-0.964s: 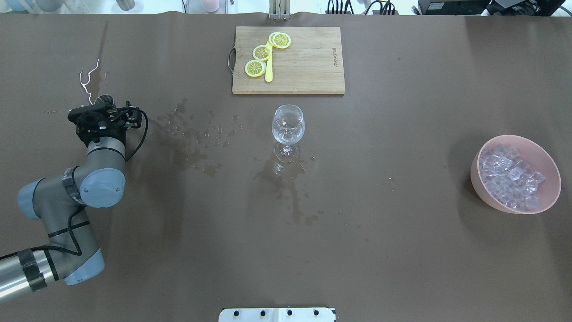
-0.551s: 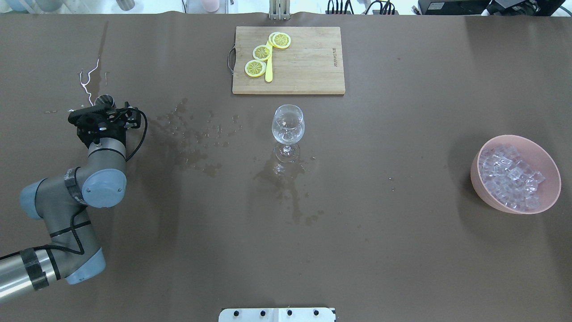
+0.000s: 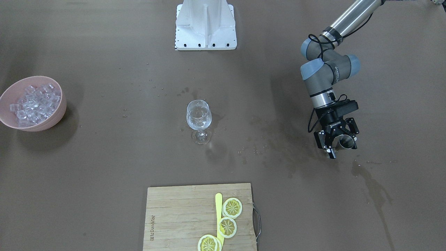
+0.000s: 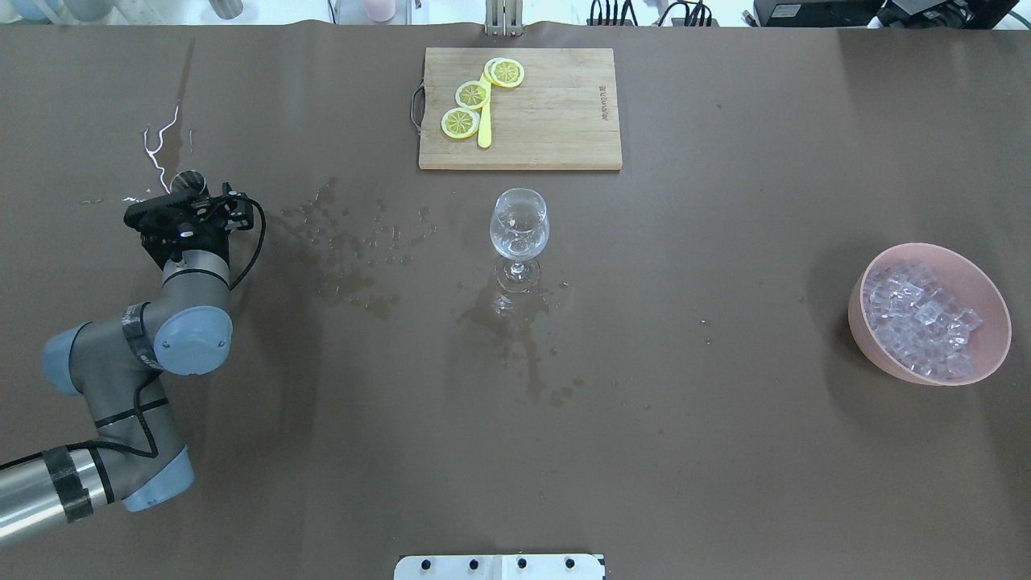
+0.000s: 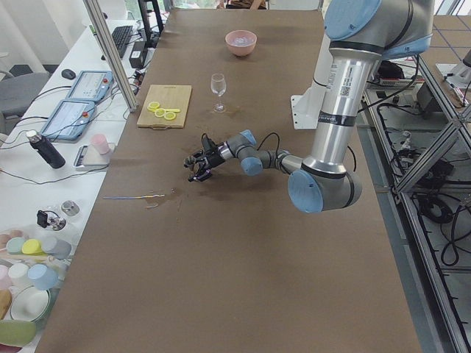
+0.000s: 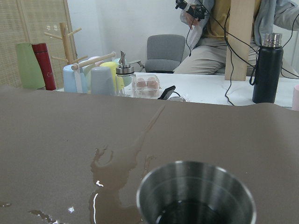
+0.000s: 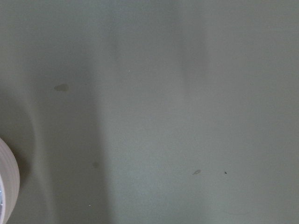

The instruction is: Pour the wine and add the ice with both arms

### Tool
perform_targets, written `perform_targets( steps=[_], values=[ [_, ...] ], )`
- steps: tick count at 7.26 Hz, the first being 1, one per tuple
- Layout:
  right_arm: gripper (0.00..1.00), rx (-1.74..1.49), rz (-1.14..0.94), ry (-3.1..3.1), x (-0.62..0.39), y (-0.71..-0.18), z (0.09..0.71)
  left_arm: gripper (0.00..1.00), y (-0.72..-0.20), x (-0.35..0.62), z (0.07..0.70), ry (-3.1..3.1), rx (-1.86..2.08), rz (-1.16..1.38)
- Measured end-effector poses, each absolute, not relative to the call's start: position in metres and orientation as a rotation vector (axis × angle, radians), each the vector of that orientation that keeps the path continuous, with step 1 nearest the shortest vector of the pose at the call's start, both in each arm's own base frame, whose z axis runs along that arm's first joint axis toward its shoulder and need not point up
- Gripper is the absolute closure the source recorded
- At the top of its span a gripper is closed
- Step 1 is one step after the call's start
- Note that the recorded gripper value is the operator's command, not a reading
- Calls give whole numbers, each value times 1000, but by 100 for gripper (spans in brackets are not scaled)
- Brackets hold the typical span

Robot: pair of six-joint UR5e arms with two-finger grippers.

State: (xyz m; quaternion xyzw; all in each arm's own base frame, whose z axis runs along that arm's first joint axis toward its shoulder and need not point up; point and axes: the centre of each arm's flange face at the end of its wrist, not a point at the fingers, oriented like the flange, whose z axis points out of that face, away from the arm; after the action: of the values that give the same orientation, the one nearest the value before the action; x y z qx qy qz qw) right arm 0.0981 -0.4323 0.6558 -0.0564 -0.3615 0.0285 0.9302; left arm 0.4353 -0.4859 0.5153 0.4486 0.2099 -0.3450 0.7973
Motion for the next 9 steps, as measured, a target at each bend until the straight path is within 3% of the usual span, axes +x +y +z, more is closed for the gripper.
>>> perform_targets(
  steps=[2, 3, 5, 6, 9],
  values=[
    [0, -117, 59, -740, 98, -432, 657, 30, -487, 438, 514, 456, 963, -749],
    [0, -118, 59, -740, 98, -432, 657, 46, -487, 439, 513, 458, 963, -750],
    [0, -119, 60, -740, 98, -432, 657, 93, -488, 439, 511, 459, 964, -752],
    [0, -119, 60, -740, 98, -432, 657, 100, -488, 438, 510, 460, 965, -752],
    [0, -119, 60, -740, 98, -432, 657, 100, -490, 427, 494, 481, 977, -758]
  ],
)
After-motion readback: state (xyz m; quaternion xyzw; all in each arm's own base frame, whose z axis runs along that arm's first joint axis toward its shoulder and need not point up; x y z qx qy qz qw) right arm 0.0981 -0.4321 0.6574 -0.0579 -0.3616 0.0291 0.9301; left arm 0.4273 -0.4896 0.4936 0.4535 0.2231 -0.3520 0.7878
